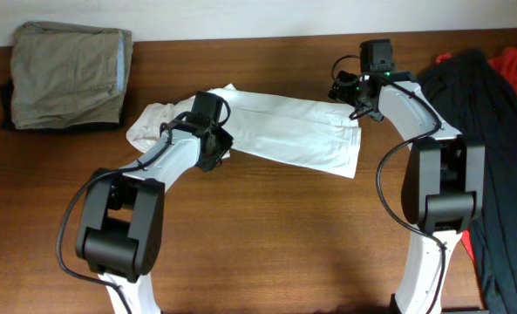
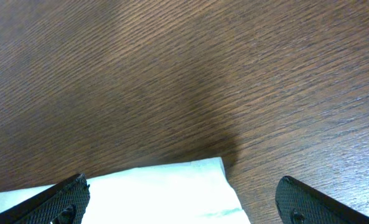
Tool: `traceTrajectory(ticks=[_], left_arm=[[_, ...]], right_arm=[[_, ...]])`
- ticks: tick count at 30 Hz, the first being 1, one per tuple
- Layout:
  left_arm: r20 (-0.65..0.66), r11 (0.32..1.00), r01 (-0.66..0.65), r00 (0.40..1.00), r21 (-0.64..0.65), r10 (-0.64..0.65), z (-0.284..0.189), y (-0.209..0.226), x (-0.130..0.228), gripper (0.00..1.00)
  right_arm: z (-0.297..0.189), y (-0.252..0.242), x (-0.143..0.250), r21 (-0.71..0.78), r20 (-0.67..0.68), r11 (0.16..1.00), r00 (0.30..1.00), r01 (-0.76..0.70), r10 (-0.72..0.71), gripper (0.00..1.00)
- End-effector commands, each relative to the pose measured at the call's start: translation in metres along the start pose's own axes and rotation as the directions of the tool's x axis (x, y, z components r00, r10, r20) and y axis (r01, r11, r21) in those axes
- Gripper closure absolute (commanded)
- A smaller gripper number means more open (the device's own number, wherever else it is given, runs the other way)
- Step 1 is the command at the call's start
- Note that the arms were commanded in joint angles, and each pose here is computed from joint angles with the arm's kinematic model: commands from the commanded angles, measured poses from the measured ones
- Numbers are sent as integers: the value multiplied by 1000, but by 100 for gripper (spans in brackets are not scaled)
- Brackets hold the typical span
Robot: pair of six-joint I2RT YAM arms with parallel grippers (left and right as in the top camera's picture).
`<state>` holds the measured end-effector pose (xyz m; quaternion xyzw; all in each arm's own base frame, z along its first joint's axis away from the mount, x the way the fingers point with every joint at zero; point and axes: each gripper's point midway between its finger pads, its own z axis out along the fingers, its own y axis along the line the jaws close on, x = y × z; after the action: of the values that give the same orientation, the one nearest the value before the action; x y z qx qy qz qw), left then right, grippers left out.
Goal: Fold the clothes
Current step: 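Move the right gripper to grasp the shirt's right end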
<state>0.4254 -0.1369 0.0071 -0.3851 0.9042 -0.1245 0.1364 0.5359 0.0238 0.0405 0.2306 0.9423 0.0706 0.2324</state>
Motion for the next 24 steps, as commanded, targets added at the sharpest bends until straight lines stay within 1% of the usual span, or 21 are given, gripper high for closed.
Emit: traceTrajectory(ticks=[1, 2, 4, 5, 7, 8, 9, 11, 12, 13, 15, 17, 18, 19, 20, 22, 23, 24], left_arm=[[-24, 999, 1, 1000, -54, -2, 13, 16, 6, 85], [-31, 998, 1, 1000, -58, -3, 13, 17, 8, 99], [-64, 999, -8, 998, -43, 5, 12, 15, 13, 99], [-87, 999, -36, 996, -30, 33, 8, 13, 13, 99], [-69, 996, -67, 996, -50, 64, -20, 17, -1, 99], [5, 990, -111, 994, -84, 112, -51, 20, -16, 99], [52, 988, -114, 991, -106, 120, -69, 23, -23, 99], [170, 978, -162, 968, -130, 183, -118, 27, -39, 99], [210, 975, -167, 958, -145, 195, -140, 33, -44, 99], [233, 973, -165, 952, -160, 200, -162, 41, -44, 99], [261, 965, -176, 939, -197, 224, -187, 55, -45, 99], [297, 958, -164, 926, -235, 232, -213, 72, -45, 99], [328, 958, -156, 916, -238, 231, -234, 81, -45, 99], [353, 961, -151, 908, -231, 227, -248, 86, -45, 99], [391, 965, -141, 893, -223, 221, -266, 93, -46, 99], [433, 971, -131, 877, -199, 207, -287, 99, -45, 99], [447, 975, -130, 872, -178, 198, -298, 103, -43, 99], [438, 973, -131, 876, -188, 202, -298, 107, -41, 99]], right_arm=[[-10, 3, -9, -15, 25, 1000, 1000, -8, 9, 1], [-10, 3, -9, -15, 25, 1000, 1000, -8, 9, 1], [-10, 3, -9, -15, 25, 1000, 1000, -8, 9, 1], [-10, 3, -9, -14, 26, 1000, 1000, -9, 9, 1], [-10, 3, -9, -14, 26, 1000, 1000, -9, 9, 1], [-10, 3, -9, -14, 26, 1000, 1000, -9, 9, 1], [-10, 3, -9, -14, 25, 1000, 1000, -9, 9, 1], [-11, -1, -3, 2, -1, 1000, 1000, -9, 9, 1], [-19, -5, -3, 9, -9, 1000, 1000, -16, 16, 1], [-39, -8, -10, 8, 3, 1000, 1000, -27, 27, 1], [-75, -9, -15, 4, 19, 999, 999, -33, 33, 1], [-119, -3, -7, -21, 2, 997, 997, 71, -71, 1], [-148, -6, 7, -19, -35, 991, 991, 131, -131, 1], [-162, -12, 19, -9, -75, 991, 988, 133, -133, 1], [-173, -19, 40, 1, -158, 992, 979, 129, -127, 1], [-174, -25, 66, 3, -272, 993, 956, 119, -114, 1], [-170, -31, 89, 27, -362, 992, 926, 126, -108, 1], [-166, -32, 98, 33, -387, 991, 915, 133, -110, 1]])
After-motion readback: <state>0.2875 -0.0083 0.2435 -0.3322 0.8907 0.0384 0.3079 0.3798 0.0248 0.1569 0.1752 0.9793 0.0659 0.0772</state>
